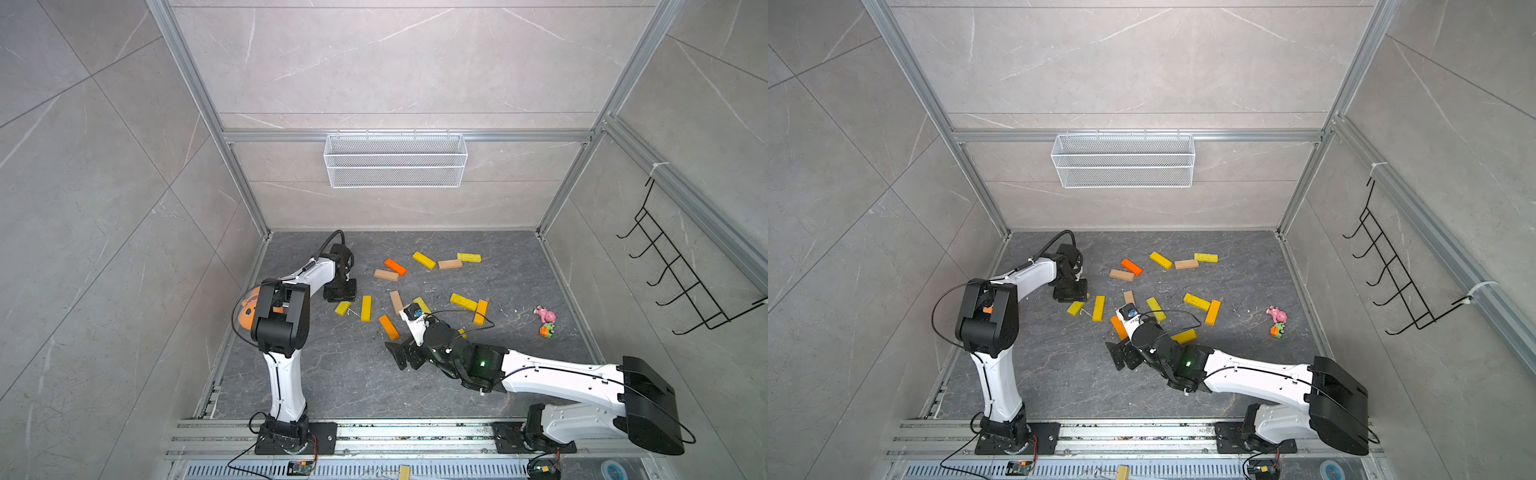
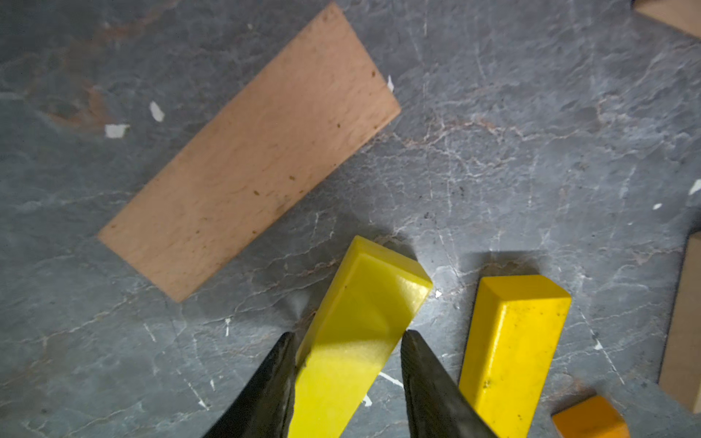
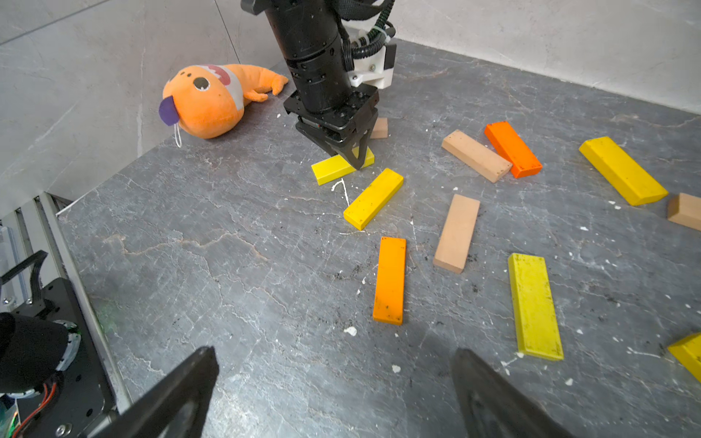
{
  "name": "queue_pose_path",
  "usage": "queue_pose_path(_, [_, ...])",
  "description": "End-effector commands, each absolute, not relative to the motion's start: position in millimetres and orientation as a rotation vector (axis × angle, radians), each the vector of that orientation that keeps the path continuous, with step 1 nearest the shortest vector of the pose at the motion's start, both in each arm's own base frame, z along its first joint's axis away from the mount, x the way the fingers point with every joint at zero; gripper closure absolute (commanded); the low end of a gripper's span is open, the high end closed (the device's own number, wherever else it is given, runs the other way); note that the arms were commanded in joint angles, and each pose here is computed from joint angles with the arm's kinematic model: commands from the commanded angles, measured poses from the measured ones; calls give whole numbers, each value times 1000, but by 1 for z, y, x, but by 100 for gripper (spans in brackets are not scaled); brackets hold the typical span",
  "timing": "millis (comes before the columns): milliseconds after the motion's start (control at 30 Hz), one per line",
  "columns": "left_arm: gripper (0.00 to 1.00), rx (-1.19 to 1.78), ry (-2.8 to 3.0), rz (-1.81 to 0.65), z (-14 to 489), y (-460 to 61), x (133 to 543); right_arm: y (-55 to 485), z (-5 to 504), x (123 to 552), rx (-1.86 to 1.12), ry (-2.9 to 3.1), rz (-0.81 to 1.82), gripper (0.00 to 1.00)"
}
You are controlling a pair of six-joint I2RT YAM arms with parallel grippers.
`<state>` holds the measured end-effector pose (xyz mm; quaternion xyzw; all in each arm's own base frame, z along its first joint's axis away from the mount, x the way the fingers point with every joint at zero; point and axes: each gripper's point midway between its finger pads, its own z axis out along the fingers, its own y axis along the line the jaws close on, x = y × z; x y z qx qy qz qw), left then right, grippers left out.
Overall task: Assemble the number 8 with building blocks
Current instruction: Pick up the building block from the center of the board.
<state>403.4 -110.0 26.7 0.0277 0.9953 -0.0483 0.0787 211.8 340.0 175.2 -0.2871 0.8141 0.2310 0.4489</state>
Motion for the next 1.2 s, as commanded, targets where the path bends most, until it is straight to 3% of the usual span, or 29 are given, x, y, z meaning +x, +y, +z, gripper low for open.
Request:
queue_pose_path(0, [53,101,3003,-139,26,-108,401,334,177,209,-691,2010,571,1])
queue_pose_path(167, [53,109,3012,-143,22,-109,401,332,176,209,-684,2009,567,1])
queue_pose_path(333, [62,118,3002,-121,25,-107,403,330,176,209,-680,2009,565,1])
queue_pose_path(400, [72,133,2985,-111,31,-106,406,329,178,209,-679,2005,566,1])
queue_pose_path(600, [74,251,2921,-152,59,-117,417,325,187,206,-665,1990,587,1])
queue_pose_path(700, [72,360,2884,-196,73,-129,419,320,190,206,-659,1982,580,1])
queue_pose_path(967, [78,725,2826,-262,91,-166,412,301,196,205,-641,1976,528,1])
queue_pose_path(1167, [80,1156,2704,-229,94,-203,392,284,199,204,-613,1980,490,1])
